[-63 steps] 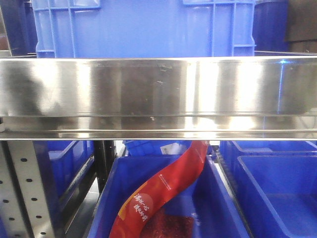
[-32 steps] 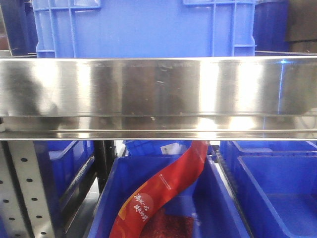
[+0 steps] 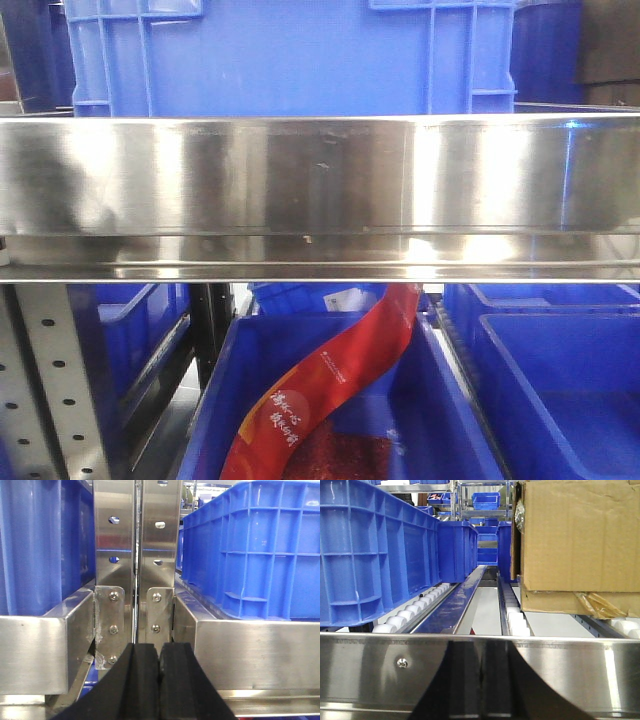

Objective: Grab PVC pipe and place in blue bin

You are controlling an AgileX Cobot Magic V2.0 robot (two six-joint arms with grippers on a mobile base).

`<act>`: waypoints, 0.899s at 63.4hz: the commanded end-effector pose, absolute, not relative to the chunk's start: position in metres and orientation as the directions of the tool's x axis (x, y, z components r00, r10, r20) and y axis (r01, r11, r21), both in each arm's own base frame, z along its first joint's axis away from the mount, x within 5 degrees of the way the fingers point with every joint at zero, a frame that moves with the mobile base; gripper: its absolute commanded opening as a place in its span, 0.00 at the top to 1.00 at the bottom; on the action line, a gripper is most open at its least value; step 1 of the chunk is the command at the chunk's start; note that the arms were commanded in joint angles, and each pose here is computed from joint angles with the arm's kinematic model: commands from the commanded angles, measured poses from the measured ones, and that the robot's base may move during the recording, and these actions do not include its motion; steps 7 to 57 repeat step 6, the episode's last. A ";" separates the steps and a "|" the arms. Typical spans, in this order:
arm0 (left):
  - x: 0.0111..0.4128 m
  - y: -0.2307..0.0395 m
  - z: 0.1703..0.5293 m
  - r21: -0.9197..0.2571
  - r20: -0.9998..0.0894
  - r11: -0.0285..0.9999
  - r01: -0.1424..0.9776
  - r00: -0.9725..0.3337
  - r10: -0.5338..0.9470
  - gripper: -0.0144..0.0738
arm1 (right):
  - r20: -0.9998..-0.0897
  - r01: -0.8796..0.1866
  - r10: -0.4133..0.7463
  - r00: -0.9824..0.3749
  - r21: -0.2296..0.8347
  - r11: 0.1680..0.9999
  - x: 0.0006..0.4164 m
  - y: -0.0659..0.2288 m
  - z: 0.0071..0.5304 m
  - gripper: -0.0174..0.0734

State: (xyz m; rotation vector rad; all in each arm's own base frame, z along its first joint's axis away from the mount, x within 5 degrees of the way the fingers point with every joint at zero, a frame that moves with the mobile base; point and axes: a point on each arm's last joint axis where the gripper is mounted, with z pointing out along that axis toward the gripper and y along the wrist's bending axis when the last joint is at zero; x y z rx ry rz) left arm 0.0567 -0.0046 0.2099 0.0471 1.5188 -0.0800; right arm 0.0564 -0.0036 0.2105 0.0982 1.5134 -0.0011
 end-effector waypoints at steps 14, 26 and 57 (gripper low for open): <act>0.056 -0.004 0.212 -0.020 -0.997 0.997 0.079 0.072 -0.026 0.96 | -0.996 0.061 0.054 0.075 0.059 0.996 0.056 -0.004 0.212 0.99; 0.056 -0.004 0.212 -0.020 -0.997 0.997 0.079 0.072 -0.026 0.96 | -0.996 0.061 0.054 0.075 0.059 0.996 0.056 -0.004 0.212 0.99; 0.056 -0.004 0.212 -0.020 -0.997 0.997 0.079 0.072 -0.026 0.96 | -0.996 0.061 0.054 0.075 0.059 0.996 0.056 -0.004 0.212 0.99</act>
